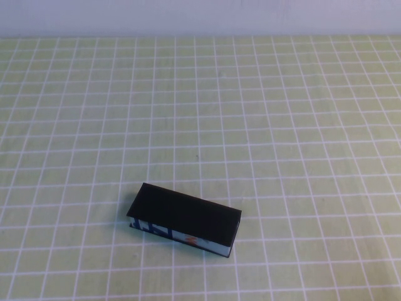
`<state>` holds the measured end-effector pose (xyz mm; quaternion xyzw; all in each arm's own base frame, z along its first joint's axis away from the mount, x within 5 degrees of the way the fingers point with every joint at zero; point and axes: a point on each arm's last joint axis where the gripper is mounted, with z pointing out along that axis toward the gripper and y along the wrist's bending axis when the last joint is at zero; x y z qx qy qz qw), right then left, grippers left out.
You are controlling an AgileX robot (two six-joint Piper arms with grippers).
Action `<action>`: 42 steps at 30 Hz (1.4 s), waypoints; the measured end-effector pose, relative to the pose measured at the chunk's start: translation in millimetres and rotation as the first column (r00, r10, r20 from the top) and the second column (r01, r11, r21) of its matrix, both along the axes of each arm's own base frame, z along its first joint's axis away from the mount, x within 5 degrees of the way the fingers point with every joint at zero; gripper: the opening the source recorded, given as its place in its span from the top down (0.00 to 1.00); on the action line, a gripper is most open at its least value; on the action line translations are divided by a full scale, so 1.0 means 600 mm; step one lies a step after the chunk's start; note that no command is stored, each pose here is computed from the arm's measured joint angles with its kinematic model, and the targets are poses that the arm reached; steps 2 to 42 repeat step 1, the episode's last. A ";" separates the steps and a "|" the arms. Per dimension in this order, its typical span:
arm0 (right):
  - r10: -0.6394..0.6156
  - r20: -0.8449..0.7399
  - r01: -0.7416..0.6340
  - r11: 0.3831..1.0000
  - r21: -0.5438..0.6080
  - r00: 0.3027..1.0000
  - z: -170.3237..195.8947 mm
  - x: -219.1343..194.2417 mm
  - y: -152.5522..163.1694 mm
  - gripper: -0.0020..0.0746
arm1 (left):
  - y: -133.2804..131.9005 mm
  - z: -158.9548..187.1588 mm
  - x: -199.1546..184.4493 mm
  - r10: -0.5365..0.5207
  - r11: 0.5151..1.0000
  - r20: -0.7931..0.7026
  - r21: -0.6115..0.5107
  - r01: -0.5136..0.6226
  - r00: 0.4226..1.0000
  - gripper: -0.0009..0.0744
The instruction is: Return glasses to glasses case
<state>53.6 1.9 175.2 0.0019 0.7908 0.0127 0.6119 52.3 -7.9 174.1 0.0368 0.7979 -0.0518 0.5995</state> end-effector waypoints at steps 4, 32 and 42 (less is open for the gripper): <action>0.000 0.000 0.000 1.000 0.000 1.000 0.000 0.000 0.000 1.00 | 0.000 0.000 0.000 0.000 1.000 0.000 0.000 0.000 1.000 0.99; 0.000 0.000 0.000 1.000 0.000 1.000 0.000 0.000 0.000 1.00 | 0.000 0.000 0.000 0.000 1.000 0.000 0.000 0.000 1.000 0.99; 0.000 0.000 0.000 1.000 0.000 1.000 0.000 0.000 0.000 1.00 | 0.000 0.000 0.000 0.000 1.000 0.000 0.000 0.000 1.000 0.99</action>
